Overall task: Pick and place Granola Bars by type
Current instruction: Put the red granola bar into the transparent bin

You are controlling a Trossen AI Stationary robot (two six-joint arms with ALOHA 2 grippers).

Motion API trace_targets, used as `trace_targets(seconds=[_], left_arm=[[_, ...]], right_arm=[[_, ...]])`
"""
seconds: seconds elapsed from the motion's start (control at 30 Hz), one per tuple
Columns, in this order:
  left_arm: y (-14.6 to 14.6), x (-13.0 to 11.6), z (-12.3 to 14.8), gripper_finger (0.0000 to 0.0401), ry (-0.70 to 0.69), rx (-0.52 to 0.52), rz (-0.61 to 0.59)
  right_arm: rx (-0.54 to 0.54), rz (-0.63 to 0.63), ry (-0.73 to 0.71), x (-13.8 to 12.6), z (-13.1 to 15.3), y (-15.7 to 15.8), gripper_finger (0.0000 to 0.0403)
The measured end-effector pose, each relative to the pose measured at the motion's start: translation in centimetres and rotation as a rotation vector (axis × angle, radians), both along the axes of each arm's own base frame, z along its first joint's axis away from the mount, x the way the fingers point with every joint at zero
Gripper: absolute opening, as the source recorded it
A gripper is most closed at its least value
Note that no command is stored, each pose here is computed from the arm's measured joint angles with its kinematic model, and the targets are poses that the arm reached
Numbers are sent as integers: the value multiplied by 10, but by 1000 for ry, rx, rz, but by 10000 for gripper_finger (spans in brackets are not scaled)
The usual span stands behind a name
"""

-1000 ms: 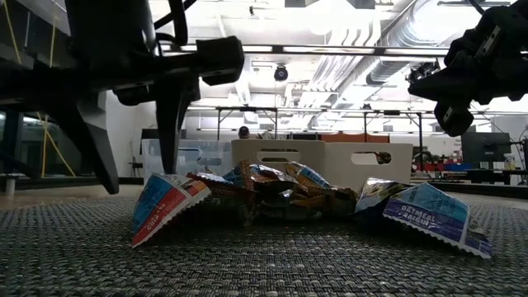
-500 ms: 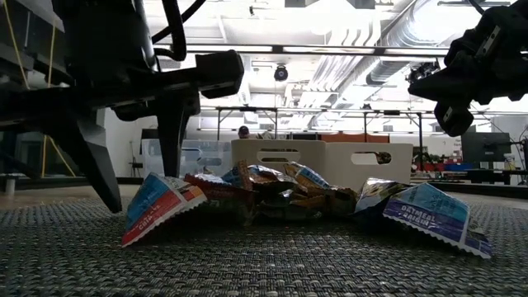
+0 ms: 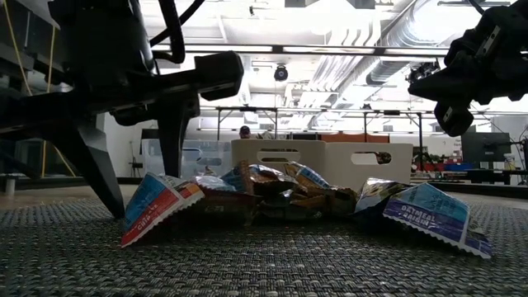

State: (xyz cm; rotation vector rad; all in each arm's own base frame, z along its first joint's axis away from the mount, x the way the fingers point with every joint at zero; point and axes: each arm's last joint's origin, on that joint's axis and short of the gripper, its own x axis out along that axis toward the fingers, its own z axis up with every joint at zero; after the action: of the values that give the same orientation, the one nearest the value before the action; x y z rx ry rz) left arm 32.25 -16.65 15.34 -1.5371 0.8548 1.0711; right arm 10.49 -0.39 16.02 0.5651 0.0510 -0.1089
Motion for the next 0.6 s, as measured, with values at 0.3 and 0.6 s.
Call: trace_targets(seconds=[0.3,0.6], left_arm=[[0,-1,-1,101,10,7,-18],[0,0,-1,61,-16,40,-34]], right_arm=[[0,0,0,0,0,0,0],[0,0,0,0,0,0,0]])
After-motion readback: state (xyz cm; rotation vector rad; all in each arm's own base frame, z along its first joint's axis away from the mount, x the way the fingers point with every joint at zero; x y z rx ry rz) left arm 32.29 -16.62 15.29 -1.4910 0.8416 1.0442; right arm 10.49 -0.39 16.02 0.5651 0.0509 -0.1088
